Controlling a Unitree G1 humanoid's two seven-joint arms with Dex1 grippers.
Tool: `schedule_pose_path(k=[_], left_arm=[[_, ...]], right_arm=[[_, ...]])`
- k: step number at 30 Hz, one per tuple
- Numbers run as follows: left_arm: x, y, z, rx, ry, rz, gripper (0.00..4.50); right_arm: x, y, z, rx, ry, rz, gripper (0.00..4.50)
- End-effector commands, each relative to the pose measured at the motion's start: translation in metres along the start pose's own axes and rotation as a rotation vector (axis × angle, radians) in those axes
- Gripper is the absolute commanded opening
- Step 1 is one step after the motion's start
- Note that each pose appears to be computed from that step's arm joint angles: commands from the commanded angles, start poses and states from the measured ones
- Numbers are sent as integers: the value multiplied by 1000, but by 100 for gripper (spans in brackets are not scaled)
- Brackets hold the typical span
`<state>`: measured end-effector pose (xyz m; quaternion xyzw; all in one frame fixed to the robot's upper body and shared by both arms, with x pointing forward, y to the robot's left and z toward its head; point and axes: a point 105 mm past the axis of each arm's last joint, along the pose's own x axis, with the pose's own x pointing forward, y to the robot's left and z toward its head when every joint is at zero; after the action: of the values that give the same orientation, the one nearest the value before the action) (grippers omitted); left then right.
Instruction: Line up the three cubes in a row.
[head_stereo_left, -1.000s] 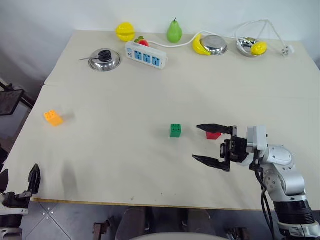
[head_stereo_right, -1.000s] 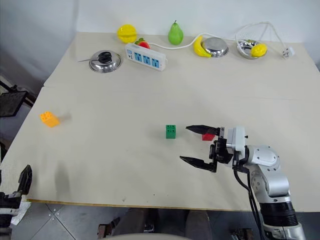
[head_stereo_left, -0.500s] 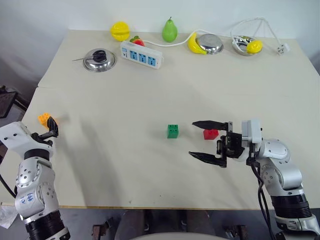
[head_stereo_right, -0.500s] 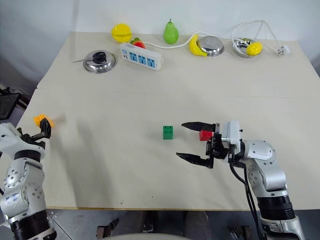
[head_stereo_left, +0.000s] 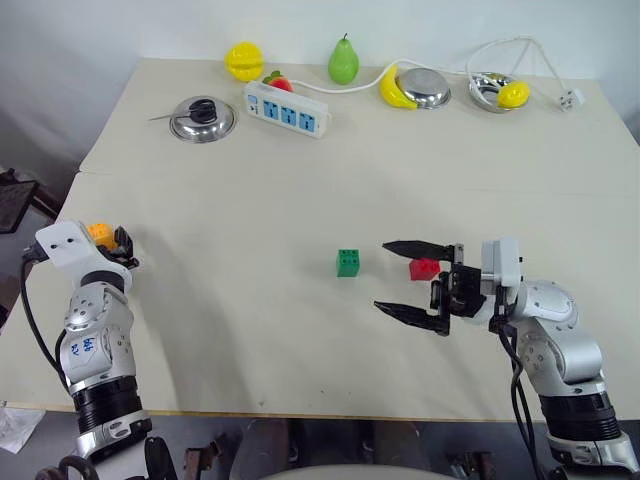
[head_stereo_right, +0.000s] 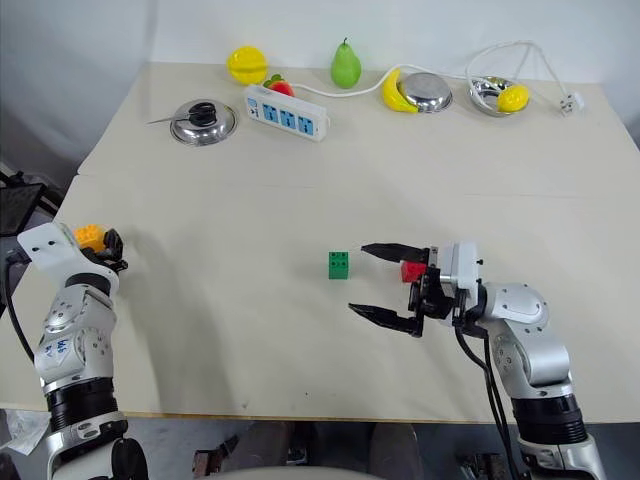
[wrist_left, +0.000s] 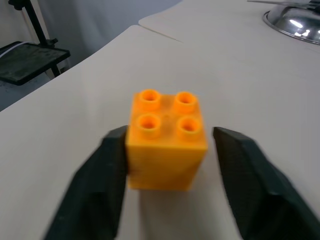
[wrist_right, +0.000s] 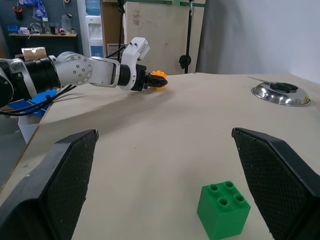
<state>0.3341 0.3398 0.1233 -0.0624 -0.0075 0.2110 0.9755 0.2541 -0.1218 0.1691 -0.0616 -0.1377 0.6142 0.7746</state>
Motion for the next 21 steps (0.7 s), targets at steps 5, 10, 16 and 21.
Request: schedule_pose_path(k=[5, 10, 16, 21], left_arm=[[-27, -74, 56, 114, -232, -754, 149], [-88, -114, 44, 388, -128, -1568, 149], [-77, -137, 10, 566, 53, -1857, 149], [-62, -175, -4, 530, 73, -1906, 149]], right_arm=[[-25, -2, 9, -50, 18, -102, 450], [-69, 1, 2, -43, 133, -204, 450], [-124, 5, -4, -34, 266, -366, 450], [-128, 13, -4, -24, 266, -405, 450]])
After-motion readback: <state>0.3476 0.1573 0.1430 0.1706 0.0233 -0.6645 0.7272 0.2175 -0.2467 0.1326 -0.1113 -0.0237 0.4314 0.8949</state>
